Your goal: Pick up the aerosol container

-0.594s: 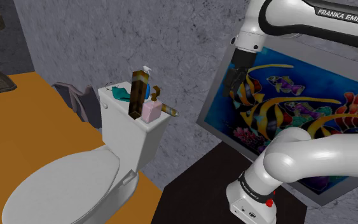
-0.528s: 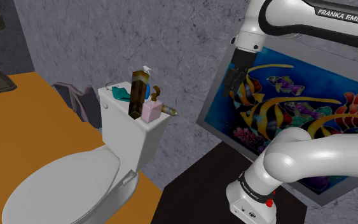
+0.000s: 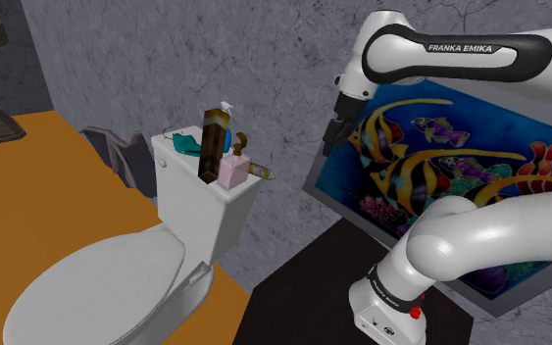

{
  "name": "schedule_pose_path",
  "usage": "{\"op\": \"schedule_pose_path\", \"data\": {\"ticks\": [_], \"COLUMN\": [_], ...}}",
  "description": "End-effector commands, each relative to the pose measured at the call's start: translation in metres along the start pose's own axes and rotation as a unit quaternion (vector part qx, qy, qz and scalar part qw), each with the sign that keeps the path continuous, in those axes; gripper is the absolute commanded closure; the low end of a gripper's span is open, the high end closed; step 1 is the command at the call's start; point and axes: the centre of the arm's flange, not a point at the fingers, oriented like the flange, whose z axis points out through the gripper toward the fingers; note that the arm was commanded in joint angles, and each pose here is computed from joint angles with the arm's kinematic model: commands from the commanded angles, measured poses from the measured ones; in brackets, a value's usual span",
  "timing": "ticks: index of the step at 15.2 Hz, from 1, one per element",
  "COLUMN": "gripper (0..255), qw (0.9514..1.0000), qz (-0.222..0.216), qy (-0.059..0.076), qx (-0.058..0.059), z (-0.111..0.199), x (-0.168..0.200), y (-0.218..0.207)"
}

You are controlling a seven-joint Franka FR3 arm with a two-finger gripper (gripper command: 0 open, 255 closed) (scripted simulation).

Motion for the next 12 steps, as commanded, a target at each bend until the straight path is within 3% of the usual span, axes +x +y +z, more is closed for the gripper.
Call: {"op": "schedule_pose_path", "data": {"ticks": [1, 12], "gripper": [0, 0], "qw": [0.9999, 0.9975], "qz": [-0.009, -0.054], "qy": [0.008, 0.045], "qx": [-0.001, -0.003], "z": [0.019, 0.108], "x": [0.014, 0.104], "y": [0.012, 0.066]}}
